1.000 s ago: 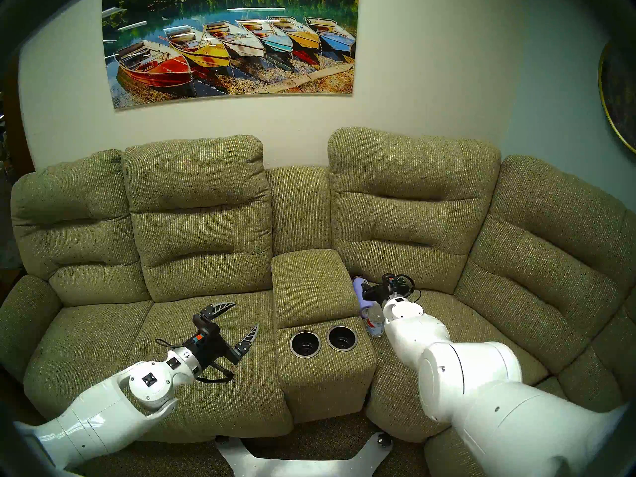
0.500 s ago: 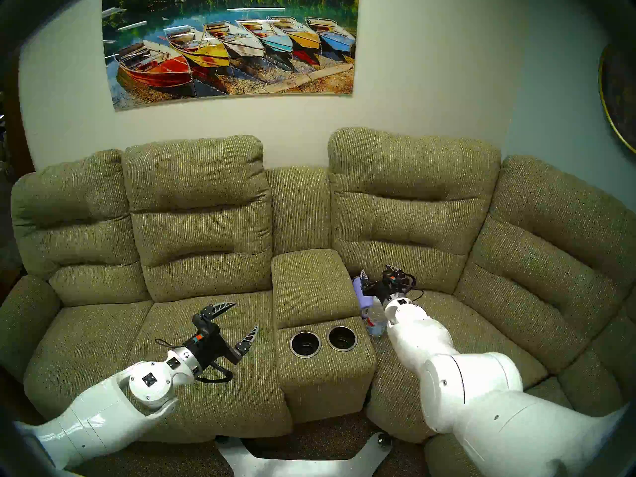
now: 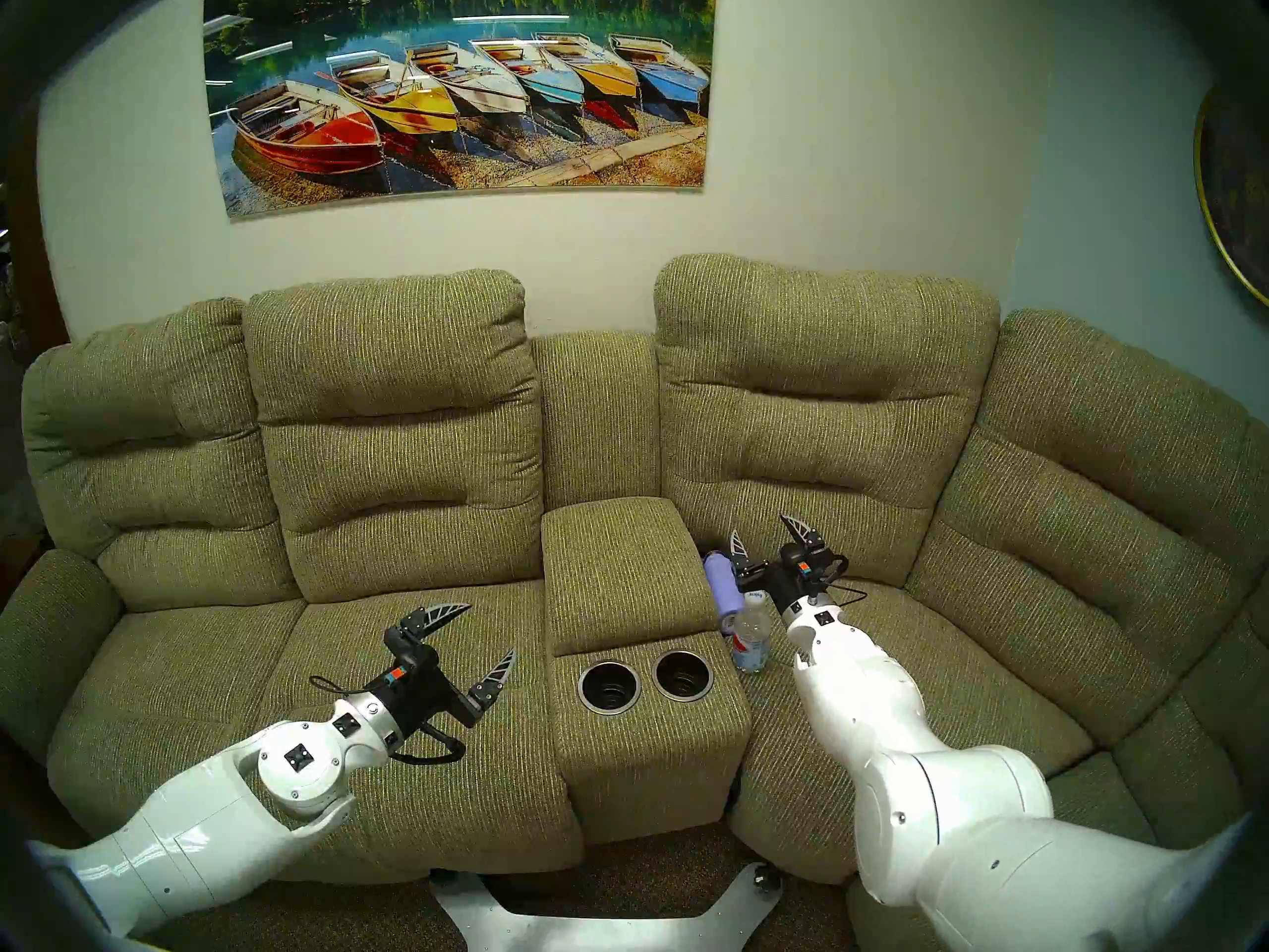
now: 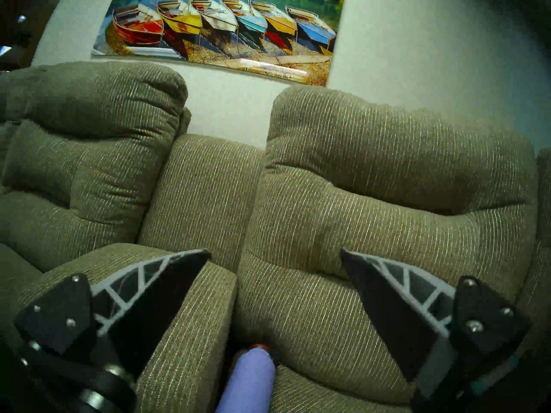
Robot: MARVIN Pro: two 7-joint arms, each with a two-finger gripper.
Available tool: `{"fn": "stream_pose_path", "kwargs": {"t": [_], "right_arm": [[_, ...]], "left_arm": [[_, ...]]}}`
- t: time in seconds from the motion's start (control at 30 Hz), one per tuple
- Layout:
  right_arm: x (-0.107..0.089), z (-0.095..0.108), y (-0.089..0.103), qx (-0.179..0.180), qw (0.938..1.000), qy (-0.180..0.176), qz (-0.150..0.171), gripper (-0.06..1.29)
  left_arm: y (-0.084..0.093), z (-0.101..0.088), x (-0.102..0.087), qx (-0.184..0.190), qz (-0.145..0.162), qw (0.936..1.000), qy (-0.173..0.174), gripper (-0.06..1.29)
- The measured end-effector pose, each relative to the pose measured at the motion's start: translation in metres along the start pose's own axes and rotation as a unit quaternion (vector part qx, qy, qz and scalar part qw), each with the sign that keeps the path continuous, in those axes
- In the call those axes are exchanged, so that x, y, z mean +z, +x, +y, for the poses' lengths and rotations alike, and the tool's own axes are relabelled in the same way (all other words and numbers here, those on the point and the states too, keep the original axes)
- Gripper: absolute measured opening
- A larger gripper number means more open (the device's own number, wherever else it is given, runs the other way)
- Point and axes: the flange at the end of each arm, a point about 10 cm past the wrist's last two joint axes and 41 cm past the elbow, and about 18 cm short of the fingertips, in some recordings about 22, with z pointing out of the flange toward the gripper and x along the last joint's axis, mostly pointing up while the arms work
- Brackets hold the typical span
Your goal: Take bottles out of cup holder
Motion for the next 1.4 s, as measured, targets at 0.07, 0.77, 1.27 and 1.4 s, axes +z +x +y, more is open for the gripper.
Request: {"fn": "stream_pose_path", "kwargs": {"t": [0.07, 0.77, 1.27, 1.4], "right_arm": [[-0.006, 0.0, -0.002, -0.001, 1.0, 0.003, 0.003, 1.22], [-0.053, 0.001, -0.009, -0.017, 0.9983, 0.014, 0.053, 1.22], [-0.07, -0.01, 0.009, -0.018, 0.994, 0.018, 0.106, 1.22], [-0.075, -0.011, 0.014, -0.018, 0.993, 0.017, 0.115, 1.22]], "left_arm": [[0.0, 0.0, 0.0, 0.0, 0.0, 1.0, 0.0, 1.25], [-0.001, 0.0, 0.001, 0.0, -0.002, 1.0, -0.001, 1.25], [-0.001, 0.0, 0.001, 0.0, -0.001, 1.0, -0.001, 1.25], [-0.001, 0.0, 0.001, 0.0, -0.001, 1.0, -0.001, 1.25]]}}
